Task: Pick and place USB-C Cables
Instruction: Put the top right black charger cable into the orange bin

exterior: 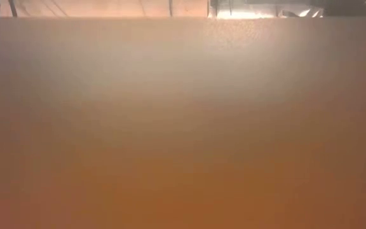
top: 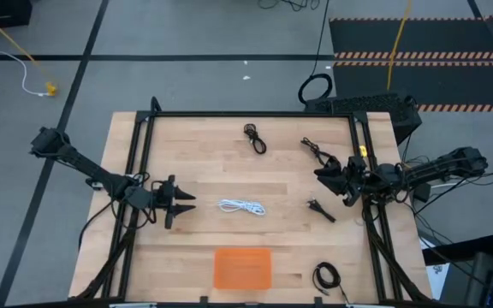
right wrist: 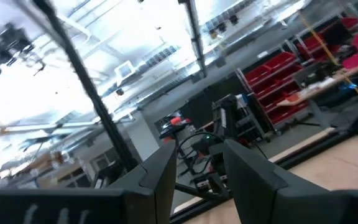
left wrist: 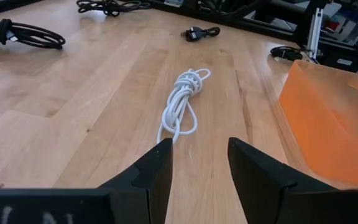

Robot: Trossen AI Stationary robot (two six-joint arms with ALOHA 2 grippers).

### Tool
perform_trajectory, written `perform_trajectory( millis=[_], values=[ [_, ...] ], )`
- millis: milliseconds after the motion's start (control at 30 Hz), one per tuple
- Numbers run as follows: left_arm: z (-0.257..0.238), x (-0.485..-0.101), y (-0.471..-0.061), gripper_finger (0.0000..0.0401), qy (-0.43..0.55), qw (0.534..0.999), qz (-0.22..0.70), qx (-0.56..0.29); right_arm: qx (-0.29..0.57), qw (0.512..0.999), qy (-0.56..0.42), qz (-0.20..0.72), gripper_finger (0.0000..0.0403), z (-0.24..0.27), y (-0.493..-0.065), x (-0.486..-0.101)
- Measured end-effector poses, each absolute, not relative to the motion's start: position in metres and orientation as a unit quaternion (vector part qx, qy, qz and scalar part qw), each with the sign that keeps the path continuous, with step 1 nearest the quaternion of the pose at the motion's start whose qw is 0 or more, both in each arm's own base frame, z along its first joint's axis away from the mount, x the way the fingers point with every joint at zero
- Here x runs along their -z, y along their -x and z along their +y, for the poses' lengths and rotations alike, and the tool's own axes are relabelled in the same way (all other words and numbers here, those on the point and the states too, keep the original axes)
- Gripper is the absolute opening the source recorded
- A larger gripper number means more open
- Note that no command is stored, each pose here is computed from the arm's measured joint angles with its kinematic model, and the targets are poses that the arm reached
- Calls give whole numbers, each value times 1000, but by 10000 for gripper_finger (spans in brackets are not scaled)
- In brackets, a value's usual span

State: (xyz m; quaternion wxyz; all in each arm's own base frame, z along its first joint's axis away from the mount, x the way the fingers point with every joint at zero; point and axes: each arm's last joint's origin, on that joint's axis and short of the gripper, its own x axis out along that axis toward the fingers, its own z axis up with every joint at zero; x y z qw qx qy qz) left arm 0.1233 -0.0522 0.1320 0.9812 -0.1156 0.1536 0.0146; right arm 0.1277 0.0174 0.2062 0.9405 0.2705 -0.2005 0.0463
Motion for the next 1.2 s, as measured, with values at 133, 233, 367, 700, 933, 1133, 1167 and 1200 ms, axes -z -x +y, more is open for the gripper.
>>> perform_trajectory(
  millis=[133, 233, 367, 700, 933, 1133, 1167, 1200],
  values=[
    [-52, -132, -123, 157, 116, 981, 154, -15, -47, 938, -277, -205, 125, 17, -127, -207],
    [-52, -132, -123, 157, 116, 981, 154, -14, -54, 931, -294, -210, 125, 17, -127, -208],
    [-52, -132, -123, 157, 116, 981, 154, -15, -47, 941, -279, -185, 125, 18, -129, -205],
    [-52, -132, -123, 157, 116, 981, 153, -14, -56, 966, -172, -185, 125, 21, -135, -220],
    [-52, -132, -123, 157, 116, 981, 153, -14, 0, 974, -152, -165, 125, 18, -142, -234],
    [-52, -132, -123, 157, 116, 981, 153, -14, 40, 981, -140, -127, 125, 12, -148, -244],
    [-52, -132, -123, 157, 116, 981, 153, -14, 47, 982, -138, -118, 125, 11, -149, -245],
    [-52, -132, -123, 157, 116, 981, 153, -15, 55, 984, -135, -106, 125, 9, -150, -247]
  ],
)
